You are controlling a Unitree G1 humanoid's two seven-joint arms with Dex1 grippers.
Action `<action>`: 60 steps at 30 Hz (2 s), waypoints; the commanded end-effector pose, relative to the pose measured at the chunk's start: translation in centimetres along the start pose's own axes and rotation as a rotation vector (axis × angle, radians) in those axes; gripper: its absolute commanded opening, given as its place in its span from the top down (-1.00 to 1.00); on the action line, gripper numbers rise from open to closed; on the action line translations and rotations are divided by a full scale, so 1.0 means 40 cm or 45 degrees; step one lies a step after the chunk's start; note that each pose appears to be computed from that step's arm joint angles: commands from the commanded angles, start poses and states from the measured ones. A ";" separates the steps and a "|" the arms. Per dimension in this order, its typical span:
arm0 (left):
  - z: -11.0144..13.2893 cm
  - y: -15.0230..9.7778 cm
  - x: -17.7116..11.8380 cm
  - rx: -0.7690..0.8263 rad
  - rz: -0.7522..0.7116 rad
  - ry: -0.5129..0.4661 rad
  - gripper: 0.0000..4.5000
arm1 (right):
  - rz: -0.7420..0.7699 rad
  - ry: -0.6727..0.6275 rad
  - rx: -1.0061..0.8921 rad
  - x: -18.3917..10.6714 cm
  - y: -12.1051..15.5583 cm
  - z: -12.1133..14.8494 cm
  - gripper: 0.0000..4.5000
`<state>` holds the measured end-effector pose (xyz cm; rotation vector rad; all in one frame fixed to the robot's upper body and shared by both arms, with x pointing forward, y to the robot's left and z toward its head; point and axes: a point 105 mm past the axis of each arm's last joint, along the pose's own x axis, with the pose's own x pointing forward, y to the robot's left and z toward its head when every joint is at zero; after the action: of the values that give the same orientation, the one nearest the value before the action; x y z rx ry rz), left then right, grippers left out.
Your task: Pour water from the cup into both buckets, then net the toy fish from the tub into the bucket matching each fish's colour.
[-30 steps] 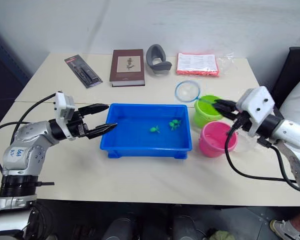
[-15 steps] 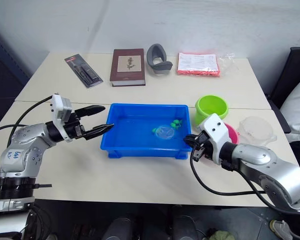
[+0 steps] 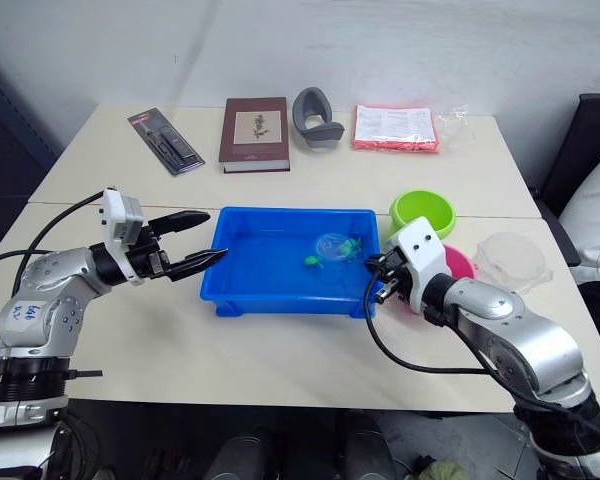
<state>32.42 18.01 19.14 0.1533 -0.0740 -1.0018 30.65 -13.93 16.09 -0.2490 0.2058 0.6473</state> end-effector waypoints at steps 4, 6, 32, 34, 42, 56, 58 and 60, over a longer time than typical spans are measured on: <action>0.031 -0.003 -0.003 0.062 -0.003 -0.032 -1.00 | -0.040 0.043 -0.001 0.005 -0.018 0.003 1.00; 0.031 -0.003 -0.003 0.063 0.001 -0.034 -1.00 | -0.009 0.085 0.031 0.007 -0.014 -0.007 1.00; 0.014 -0.015 -0.015 0.050 0.029 -0.015 -1.00 | 0.297 0.169 0.133 -0.038 0.021 0.062 1.00; 0.014 -0.015 -0.012 0.050 0.025 -0.016 -1.00 | 0.300 0.207 0.175 -0.031 0.026 0.044 1.00; 0.018 -0.011 -0.012 0.055 0.019 -0.014 -1.00 | 0.339 0.375 0.399 -0.017 0.038 -0.009 1.00; 0.029 0.003 -0.018 0.010 0.093 -0.090 -1.00 | 0.135 0.153 0.084 0.007 -0.045 0.026 1.00; 0.026 -0.001 -0.016 0.011 0.084 -0.081 -1.00 | 0.171 0.106 0.020 0.002 -0.032 0.026 1.00; 0.024 0.005 -0.020 0.002 0.104 -0.088 -1.00 | 0.185 0.083 -0.133 -0.004 -0.022 0.014 1.00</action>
<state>32.28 18.63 19.11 0.1075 -0.0976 -0.9280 31.49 -15.04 15.44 -0.2609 0.3577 0.7586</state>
